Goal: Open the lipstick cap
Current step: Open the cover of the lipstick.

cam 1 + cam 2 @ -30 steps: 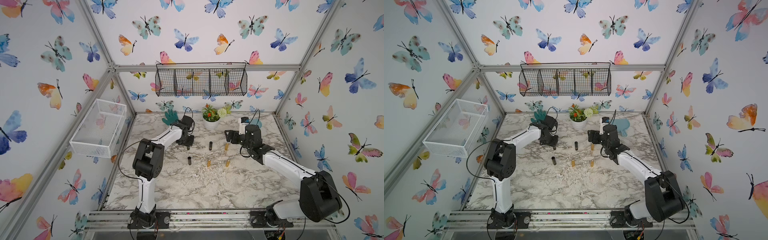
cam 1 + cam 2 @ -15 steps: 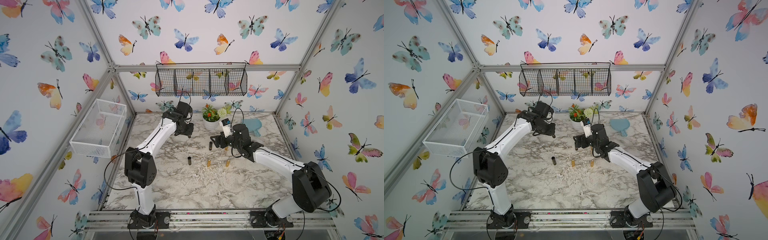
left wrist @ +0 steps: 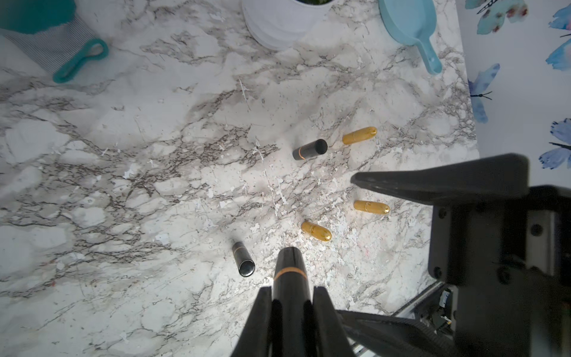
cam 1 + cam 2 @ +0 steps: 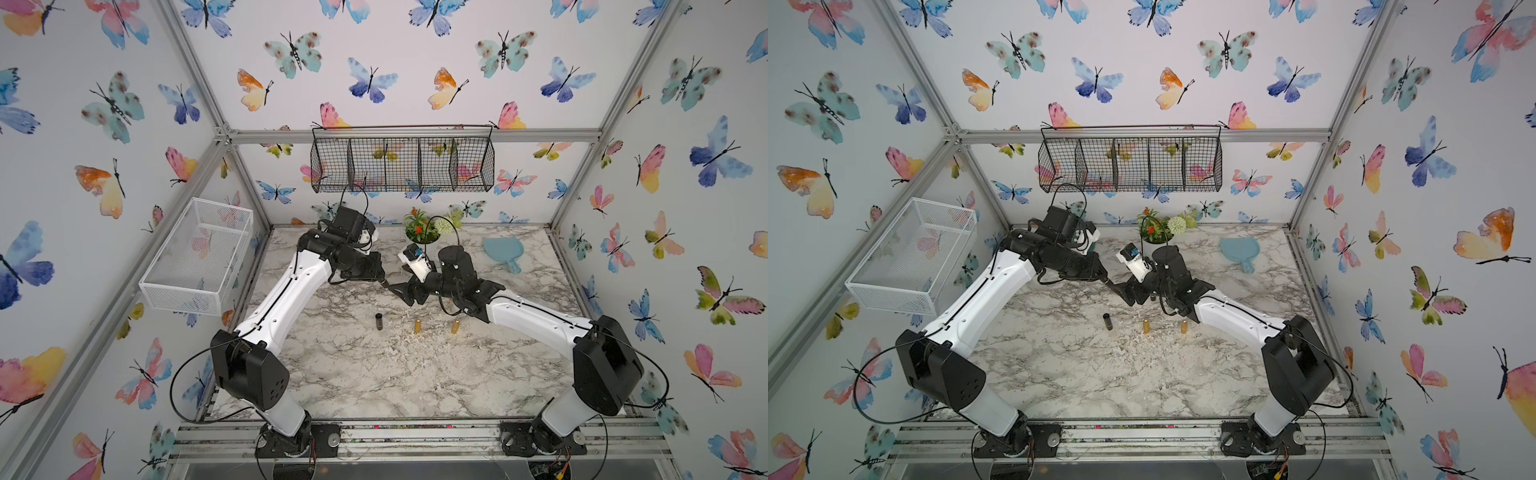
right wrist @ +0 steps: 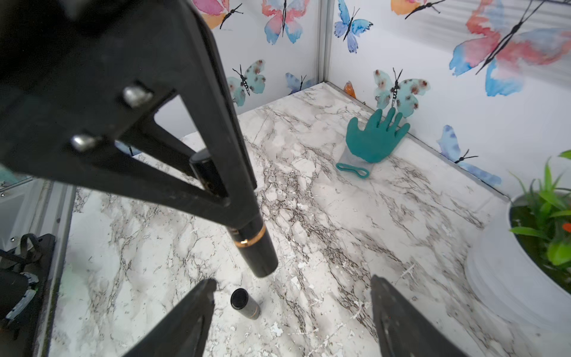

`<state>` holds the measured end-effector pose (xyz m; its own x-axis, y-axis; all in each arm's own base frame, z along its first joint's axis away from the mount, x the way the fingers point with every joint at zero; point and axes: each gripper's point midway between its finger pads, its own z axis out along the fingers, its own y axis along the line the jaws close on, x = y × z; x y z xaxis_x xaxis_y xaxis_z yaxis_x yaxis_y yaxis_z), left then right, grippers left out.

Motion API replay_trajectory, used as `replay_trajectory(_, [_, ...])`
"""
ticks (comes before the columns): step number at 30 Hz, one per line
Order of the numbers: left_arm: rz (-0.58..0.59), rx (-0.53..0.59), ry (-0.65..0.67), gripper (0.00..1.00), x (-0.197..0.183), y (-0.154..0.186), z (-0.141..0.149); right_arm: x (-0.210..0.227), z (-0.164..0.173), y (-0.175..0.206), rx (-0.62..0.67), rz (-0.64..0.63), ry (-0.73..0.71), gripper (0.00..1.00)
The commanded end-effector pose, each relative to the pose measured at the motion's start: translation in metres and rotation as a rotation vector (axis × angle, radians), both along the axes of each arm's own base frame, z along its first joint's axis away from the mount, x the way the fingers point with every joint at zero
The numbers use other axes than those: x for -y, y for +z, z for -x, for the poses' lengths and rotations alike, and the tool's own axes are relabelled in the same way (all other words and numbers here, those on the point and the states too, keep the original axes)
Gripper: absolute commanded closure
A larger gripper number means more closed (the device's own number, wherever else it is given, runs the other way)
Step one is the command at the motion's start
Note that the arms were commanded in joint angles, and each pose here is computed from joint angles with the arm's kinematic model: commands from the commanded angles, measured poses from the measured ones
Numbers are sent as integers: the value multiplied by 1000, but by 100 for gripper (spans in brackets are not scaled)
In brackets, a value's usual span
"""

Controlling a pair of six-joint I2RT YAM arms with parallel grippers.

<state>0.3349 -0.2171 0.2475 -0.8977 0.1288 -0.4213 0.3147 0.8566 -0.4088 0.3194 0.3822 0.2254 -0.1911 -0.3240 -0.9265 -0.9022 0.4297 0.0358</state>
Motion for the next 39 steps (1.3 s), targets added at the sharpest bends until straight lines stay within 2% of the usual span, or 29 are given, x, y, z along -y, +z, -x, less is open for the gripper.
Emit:
replay_trajectory(1, [75, 3, -35, 94, 4, 18, 16, -10, 5, -7, 6, 17, 49, 20])
replay_trajectory(11, [98, -8, -75, 94, 7, 18, 26, -23, 10, -5, 7, 7, 90, 33])
replay_trajectory(16, [95, -19, -84, 94, 8, 13, 28, -26, 16, -3, 8, -3, 108, 44])
replay_trajectory(19, [93, -18, -87, 94, 8, 12, 27, -28, 17, -4, 4, -2, 116, 54])
replay_trajectory(22, [86, -20, -87, 98, 7, 10, 25, -28, 18, -5, 3, 2, 117, 67])
replay_trajectory(26, [79, -11, -64, 100, 1, 11, 20, -24, 16, -10, 14, 31, 100, 79])
replay_trajectory(30, [76, 9, -27, 100, -12, 16, 11, -14, 11, -21, 32, 86, 54, 85])
replay_trajectory(39, [119, 30, 61, 100, -43, 24, -7, 7, 3, -32, 68, 156, -39, 88])
